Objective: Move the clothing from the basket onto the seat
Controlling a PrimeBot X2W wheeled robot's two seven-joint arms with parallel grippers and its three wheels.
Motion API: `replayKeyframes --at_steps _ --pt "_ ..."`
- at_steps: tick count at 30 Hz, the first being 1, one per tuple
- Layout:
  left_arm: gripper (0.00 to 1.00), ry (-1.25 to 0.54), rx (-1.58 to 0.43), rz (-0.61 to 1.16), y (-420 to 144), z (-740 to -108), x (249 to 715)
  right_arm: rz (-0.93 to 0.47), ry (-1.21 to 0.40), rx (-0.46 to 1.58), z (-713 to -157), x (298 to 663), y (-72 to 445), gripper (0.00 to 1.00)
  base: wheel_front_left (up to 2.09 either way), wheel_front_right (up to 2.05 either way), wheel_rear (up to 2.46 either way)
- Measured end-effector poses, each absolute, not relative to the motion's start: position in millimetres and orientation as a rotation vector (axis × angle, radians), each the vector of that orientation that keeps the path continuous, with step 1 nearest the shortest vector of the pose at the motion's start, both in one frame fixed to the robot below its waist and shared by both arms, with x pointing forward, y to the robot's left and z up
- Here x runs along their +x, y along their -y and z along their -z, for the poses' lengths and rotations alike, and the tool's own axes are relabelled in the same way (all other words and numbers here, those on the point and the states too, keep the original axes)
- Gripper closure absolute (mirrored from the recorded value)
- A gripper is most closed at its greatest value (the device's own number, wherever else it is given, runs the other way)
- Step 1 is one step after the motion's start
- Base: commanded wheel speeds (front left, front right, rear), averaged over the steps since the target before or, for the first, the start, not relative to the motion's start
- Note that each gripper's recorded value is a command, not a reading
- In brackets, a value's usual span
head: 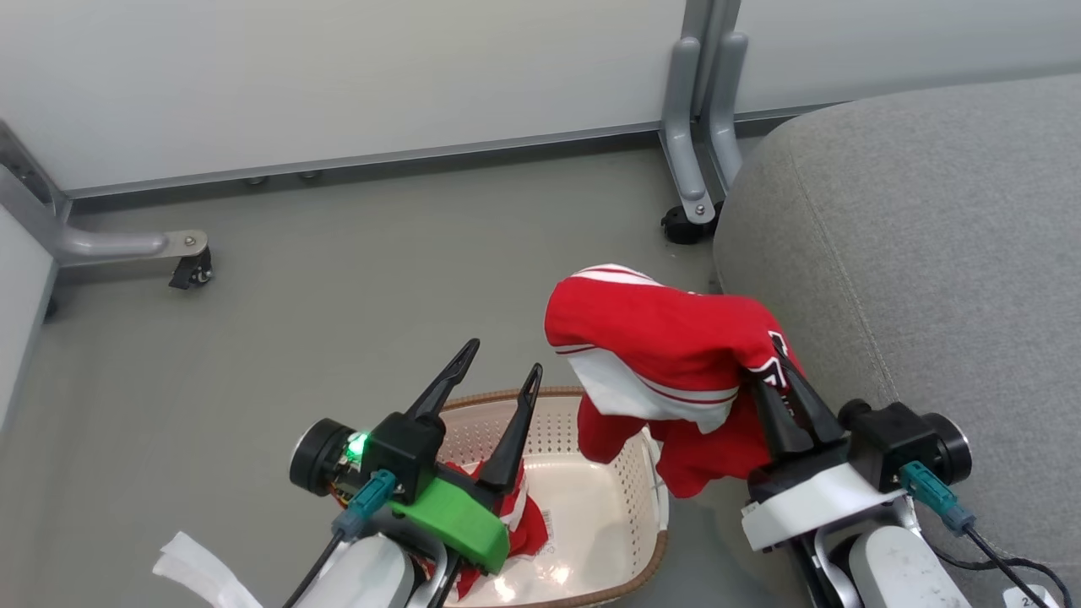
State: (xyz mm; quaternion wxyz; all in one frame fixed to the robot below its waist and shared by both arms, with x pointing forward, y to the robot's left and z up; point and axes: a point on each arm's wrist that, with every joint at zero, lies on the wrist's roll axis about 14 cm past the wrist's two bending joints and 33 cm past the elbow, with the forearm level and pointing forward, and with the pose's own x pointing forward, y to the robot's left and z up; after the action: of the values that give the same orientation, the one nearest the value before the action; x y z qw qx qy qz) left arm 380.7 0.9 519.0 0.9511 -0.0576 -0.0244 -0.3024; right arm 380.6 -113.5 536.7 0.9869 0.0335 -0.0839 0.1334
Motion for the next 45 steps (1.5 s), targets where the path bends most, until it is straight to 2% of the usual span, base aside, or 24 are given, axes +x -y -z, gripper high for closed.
replayKeyframes --at_steps 15,26,32,38,45 --pt "0.0 0.085 -0.123 0.715 33 -518 385 0.037 0.242 0.043 -559 352 212 1.0 0.0 0.0 0.0" --pt "0.0 0.1 -0.148 0.881 73 -514 382 0.259 0.242 -0.027 -566 307 275 1.0 0.0 0.0 0.0" --pt "0.0 0.074 -0.172 0.934 84 -500 384 0.342 0.22 -0.013 -560 301 299 1.0 0.0 0.0 0.0" --pt "0.0 0.058 -0.178 1.013 94 -484 386 0.414 0.284 -0.005 -576 334 336 1.0 0.0 0.0 0.0" --pt "0.0 0.037 -0.208 1.034 95 -461 407 0.424 0.379 -0.041 -604 409 365 1.0 0.0 0.0 0.0"
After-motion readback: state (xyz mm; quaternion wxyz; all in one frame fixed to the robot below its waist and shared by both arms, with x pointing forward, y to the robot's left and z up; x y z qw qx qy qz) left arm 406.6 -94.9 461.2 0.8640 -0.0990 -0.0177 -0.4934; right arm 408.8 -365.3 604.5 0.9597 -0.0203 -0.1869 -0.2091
